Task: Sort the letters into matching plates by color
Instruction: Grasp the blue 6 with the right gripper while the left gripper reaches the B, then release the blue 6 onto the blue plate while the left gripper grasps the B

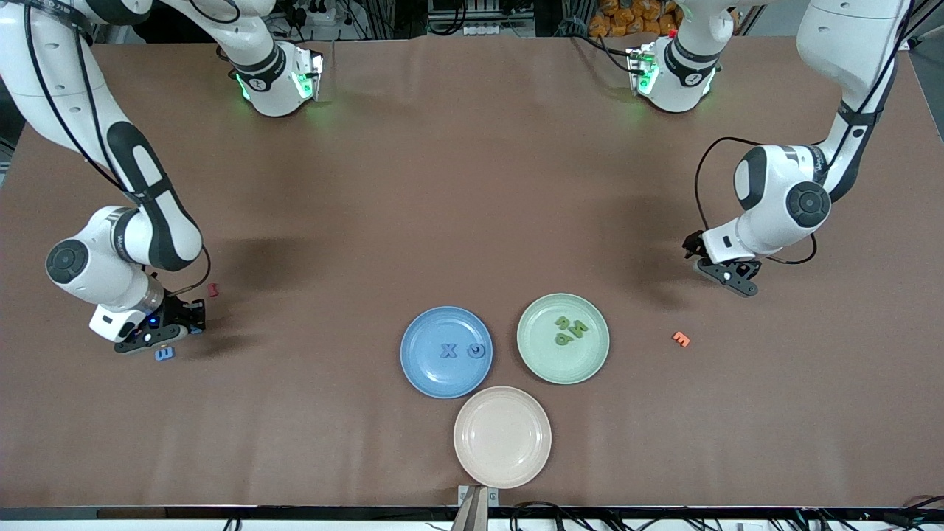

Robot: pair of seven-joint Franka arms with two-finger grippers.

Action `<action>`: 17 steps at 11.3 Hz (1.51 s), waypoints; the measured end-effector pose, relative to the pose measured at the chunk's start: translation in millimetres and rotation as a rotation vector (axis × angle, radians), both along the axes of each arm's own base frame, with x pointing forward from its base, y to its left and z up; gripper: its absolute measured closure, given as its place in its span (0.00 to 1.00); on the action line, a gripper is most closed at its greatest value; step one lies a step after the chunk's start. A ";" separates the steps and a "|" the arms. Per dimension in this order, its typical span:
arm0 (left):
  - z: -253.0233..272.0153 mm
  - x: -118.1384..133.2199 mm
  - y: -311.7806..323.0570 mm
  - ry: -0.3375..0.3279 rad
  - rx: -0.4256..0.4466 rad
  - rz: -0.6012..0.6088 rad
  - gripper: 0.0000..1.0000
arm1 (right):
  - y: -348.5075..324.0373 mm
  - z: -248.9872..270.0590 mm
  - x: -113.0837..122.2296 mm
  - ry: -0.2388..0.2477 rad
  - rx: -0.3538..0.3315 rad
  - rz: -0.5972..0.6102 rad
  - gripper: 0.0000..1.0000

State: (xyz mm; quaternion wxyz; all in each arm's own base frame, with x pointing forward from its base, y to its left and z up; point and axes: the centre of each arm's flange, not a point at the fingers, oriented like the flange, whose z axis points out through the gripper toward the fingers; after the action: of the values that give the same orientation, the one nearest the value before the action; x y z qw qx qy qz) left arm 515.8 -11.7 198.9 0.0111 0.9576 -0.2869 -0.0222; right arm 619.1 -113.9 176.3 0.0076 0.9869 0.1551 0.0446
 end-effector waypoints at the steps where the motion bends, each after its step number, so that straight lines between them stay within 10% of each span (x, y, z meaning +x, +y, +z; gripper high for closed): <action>1: -0.9 -1.7 3.2 -0.004 -0.001 -0.039 0.00 | 0.2 0.6 0.5 -0.002 0.001 -0.002 0.74; 17: -22.5 -27.3 35.7 -0.113 0.021 -0.393 0.01 | 340.5 69.1 40.4 -0.076 0.238 -0.608 0.74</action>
State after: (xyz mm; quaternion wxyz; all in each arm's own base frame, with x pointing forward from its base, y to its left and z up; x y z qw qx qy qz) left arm 488.4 24.0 176.4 -0.0195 0.8831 -0.4680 0.0268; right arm 659.5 226.7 245.4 -0.0891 0.9796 -0.1531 0.0948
